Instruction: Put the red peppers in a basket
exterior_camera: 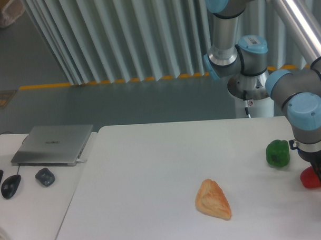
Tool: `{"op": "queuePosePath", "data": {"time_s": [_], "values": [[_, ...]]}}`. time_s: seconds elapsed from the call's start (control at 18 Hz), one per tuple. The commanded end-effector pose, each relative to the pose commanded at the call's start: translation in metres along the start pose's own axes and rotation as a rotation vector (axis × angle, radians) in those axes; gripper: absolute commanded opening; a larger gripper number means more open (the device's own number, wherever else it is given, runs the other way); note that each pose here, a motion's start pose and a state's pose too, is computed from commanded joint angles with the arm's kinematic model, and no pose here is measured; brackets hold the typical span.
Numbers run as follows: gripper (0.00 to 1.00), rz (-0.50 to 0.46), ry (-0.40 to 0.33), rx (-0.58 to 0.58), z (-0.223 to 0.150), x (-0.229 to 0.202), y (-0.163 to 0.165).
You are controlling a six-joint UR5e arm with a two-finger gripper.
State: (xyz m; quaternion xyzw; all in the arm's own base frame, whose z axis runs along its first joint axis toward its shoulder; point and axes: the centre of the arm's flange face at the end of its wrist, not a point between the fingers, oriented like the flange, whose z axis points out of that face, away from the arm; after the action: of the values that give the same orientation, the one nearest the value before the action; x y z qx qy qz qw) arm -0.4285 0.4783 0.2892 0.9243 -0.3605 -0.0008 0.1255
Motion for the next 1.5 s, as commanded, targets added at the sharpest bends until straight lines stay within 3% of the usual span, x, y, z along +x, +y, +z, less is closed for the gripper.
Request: {"op": "queuePosePath", "data": {"time_s": [0.5,0.56,0.67,0.78,0.83,1.0,1.11,1.39,1.5], "values": [[1.00,0.013,0.034,-0.033,0.020,-0.005,-0.004],[0.95,0.015,0.036,-0.039,0.021,-0.005,-0.004],[0.35,0.014,0.031,-0.043,0.017,-0.005,-0.003],[0.33,0.013,0.032,-0.041,0.015,-0.004,0.000],[0.20,0.012,0.029,-0.044,0.012,-0.004,0.000],[0.11,0.006,0.031,-0.045,0.012,-0.002,-0.001],[0.10,0.002,0.020,-0.037,0.003,-0.001,0.002],[0.11,-0.061,-0.088,-0.014,-0.057,0.005,0.023],[0.11,-0.126,-0.149,0.103,-0.083,0.000,0.054]]}}
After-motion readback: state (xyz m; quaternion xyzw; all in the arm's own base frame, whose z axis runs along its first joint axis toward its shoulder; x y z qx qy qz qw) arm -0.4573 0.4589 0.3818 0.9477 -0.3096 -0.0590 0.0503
